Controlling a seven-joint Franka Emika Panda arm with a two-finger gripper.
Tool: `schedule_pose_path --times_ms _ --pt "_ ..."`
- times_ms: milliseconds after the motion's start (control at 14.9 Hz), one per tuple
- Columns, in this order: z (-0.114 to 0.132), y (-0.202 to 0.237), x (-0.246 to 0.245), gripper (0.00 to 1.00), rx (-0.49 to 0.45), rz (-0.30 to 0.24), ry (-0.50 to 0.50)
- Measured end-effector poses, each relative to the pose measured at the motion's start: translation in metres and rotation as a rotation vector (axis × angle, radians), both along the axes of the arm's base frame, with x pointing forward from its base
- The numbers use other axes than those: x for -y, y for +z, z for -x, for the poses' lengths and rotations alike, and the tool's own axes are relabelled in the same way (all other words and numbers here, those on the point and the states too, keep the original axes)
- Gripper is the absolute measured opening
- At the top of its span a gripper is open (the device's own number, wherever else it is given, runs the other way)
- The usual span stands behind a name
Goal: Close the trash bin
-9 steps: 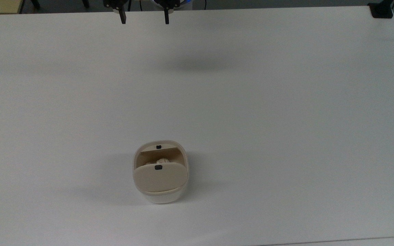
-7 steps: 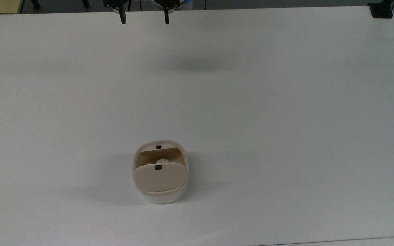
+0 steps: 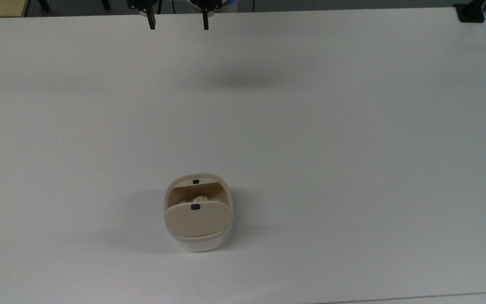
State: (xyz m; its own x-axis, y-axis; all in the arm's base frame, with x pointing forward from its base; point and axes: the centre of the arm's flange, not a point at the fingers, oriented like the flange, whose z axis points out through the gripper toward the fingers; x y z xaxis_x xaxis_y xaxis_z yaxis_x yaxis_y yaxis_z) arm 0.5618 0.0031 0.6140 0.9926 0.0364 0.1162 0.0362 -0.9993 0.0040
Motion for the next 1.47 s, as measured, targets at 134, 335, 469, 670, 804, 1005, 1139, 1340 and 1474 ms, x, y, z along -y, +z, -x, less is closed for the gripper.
schedule_pose_path --times_ms 134,335,469,670,804,1005,1139,1340,1474 --pt "0.0 0.0 0.0 1.0 0.0 0.0 0.0" --pt "0.0 0.0 0.0 1.0 0.0 0.0 0.0" --pt "0.0 0.0 0.0 1.0 -0.001 0.001 0.005" --pt "-0.006 -0.008 0.0 0.96 -0.003 0.004 0.03" --pt "-0.019 -0.017 -0.001 0.86 0.022 0.006 0.039" --pt "-0.047 -0.03 -0.004 0.53 0.129 0.002 0.007" --pt "-0.068 -0.036 -0.008 0.31 0.231 -0.031 -0.126" --pt "-0.102 -0.04 -0.021 0.02 0.357 -0.133 -0.401" --pt "-0.124 -0.045 -0.025 0.01 0.42 -0.205 -0.551"
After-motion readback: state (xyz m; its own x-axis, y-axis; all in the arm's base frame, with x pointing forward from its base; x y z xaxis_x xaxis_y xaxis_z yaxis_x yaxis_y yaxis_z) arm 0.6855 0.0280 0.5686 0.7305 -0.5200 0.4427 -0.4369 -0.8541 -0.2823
